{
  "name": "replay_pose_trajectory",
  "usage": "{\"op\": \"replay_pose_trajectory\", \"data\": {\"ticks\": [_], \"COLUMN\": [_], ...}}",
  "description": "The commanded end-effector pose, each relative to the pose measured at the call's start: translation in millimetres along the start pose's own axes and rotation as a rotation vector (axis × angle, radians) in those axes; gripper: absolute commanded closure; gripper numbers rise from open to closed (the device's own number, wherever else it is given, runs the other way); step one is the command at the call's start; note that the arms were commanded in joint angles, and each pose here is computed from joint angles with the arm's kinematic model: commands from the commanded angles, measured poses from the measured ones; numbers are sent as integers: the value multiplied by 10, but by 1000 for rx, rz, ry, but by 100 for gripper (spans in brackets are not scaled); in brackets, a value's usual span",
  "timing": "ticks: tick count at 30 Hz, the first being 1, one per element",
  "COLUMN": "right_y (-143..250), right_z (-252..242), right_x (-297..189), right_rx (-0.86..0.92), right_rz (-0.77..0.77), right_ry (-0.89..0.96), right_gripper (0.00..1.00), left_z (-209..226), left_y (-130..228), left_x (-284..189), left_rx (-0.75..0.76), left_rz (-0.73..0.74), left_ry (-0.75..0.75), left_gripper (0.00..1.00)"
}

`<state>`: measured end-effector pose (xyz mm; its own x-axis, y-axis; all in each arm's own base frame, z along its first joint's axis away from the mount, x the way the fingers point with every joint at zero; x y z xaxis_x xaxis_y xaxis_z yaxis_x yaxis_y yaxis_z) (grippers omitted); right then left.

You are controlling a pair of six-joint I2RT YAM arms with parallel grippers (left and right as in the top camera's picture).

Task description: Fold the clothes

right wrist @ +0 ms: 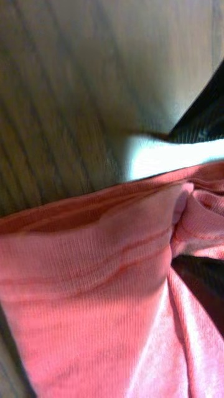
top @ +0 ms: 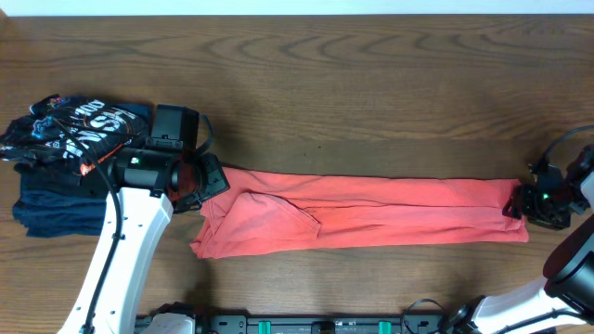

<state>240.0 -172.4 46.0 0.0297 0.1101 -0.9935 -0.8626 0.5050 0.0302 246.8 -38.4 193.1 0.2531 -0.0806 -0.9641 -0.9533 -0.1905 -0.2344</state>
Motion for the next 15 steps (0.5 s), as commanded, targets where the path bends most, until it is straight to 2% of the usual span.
{"op": "replay_pose_trajectory", "data": {"ticks": [1,4,5,8,13,15], "right_y": [122,121,114,102,69,44], "right_z": [109,123,132,197,297,325], "right_x": [195,182,177,165,142,130], "right_rx": [-16,-20,-23,-60,-98,-107], "right_rz": [79,81,80,76,74,68], "right_ry": [-60,-61,-61,-87,-94,-92], "right_gripper": [49,51,55,76,79,87], "left_z": [11,10,11,11,11,11], "left_y": [-8,-9,-9,-9,-9,-9], "left_x": [-20,-20,-20,-20,-20,-20], "left_rx": [3,2,3,3,3,3], "left_rz": [-6,-6,-6,-6,-6,-6], "left_ry": [-1,-1,-1,-1,-1,-1], "left_gripper": [43,43,43,43,43,43]}}
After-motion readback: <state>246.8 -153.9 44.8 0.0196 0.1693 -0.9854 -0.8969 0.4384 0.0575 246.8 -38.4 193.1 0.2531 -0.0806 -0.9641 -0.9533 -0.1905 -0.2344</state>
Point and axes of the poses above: each gripper's point midway between its finger pads, its own x axis out along the fingers, its own z axis along the line the jaws close on, y = z × x, the point moved 5 cm from there along -x, back along the fingers, and after that the axes turned 14 degrees about x, right-handed, at the moved point
